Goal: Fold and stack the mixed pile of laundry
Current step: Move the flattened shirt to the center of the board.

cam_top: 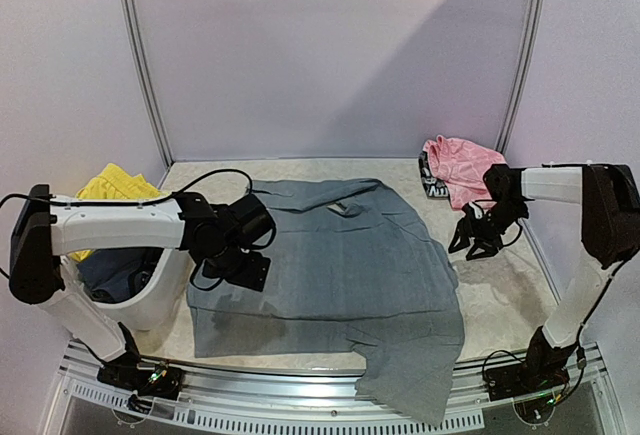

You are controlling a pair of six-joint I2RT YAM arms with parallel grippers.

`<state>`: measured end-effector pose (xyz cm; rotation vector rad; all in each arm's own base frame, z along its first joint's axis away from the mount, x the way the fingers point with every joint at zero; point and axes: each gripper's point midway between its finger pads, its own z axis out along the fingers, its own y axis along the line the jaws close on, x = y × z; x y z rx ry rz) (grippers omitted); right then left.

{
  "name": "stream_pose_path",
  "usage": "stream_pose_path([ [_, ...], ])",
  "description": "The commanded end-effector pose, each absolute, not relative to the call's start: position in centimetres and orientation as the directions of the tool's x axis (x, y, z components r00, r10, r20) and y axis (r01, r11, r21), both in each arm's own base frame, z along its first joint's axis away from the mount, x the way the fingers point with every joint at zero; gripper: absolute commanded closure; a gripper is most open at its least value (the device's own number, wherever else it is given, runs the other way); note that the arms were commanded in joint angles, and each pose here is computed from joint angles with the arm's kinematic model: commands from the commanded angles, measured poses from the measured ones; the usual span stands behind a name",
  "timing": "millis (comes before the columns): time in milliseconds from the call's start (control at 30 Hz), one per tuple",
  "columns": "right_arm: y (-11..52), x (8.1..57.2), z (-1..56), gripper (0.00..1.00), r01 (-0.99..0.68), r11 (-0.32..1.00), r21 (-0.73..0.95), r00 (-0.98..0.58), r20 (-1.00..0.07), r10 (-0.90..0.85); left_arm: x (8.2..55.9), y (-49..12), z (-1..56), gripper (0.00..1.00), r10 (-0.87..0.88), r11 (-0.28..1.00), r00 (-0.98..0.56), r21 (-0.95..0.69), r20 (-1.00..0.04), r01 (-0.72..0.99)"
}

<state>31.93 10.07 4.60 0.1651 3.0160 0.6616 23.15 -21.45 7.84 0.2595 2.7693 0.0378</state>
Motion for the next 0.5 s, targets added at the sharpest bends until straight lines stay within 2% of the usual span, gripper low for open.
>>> stream_pose_path([
  [0,11.0,33.7,4.0,0.41,0.077,0.886,0.457,-0.994,-0.029,0.101,22.6,-20.6,7.4,0.16,0.137,0.991,-0.933,0.04,-0.332,0.131],
  [300,12.2,34.4,2.1,0.47,0.05,0.904,0.425,-0.999,0.005,0.053,21.7,-19.3,6.1,0.2,0.1,0.994,-0.947,0.063,-0.306,0.084],
  [467,13.1,34.4,0.9,0.58,0.029,0.912,0.408,-0.999,0.03,0.018,21.3,-18.2,5.5,0.22,0.074,0.996,-0.954,0.077,-0.291,0.054],
])
